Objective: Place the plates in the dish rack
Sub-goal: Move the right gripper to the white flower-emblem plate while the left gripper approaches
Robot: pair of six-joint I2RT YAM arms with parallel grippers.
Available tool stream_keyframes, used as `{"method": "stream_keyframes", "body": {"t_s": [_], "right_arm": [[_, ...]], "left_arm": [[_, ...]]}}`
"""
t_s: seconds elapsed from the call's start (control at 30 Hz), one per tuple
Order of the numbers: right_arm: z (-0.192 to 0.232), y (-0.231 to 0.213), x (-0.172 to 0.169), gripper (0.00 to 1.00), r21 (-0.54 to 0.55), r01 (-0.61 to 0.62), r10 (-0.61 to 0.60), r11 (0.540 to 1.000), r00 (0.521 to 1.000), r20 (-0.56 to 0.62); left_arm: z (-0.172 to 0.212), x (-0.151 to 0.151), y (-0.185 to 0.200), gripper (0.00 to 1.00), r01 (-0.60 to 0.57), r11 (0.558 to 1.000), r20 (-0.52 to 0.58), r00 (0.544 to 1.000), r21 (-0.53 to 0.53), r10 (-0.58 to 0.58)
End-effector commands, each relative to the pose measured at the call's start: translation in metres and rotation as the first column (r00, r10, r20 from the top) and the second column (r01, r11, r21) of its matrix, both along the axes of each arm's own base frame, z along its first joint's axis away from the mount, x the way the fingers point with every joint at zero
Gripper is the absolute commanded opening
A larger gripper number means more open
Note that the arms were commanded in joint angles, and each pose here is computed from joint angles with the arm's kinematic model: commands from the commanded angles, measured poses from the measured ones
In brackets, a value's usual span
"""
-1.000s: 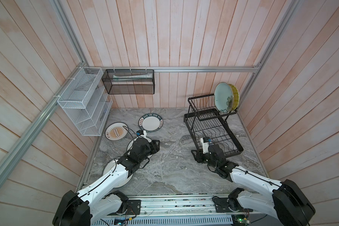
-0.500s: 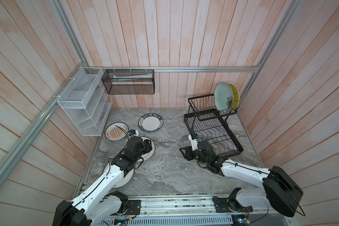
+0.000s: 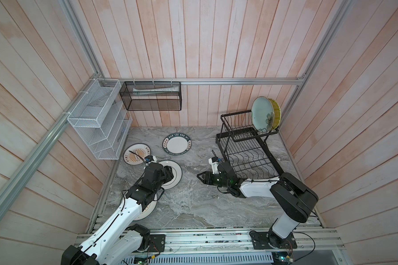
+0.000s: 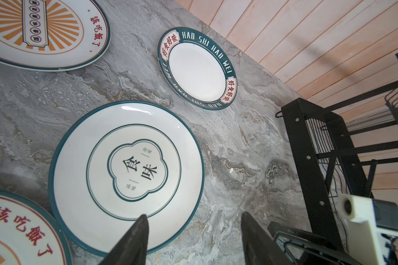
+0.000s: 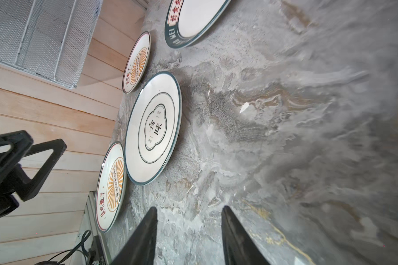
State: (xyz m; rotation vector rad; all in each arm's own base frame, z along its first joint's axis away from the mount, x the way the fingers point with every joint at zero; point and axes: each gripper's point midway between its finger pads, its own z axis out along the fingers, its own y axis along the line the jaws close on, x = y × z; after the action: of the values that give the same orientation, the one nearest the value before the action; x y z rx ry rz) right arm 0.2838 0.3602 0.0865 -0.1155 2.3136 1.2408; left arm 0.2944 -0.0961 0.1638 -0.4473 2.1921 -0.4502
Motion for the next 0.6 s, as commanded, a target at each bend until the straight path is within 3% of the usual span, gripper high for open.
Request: {"method": "stream_keyframes", "body": {"t_s": [0.0, 0.57], "right_arm": [[0.008, 0.025, -0.004, 0.46, 0.104, -0.036, 0.043, 0.994, 0.997, -0.060], [-0.031, 0.073, 0.012, 0.45, 0.191, -0.065, 0.104, 0.979, 0.974, -0.201]], "left_arm": [[-0.007, -0.008, 0.004, 0.65, -0.006, 1.000, -0.017, 1.000, -0.009, 0.006], [-0.025, -0.024, -0.003, 0.65, 0.004, 0.993, -0.039, 0.999, -0.116, -0.009]]}}
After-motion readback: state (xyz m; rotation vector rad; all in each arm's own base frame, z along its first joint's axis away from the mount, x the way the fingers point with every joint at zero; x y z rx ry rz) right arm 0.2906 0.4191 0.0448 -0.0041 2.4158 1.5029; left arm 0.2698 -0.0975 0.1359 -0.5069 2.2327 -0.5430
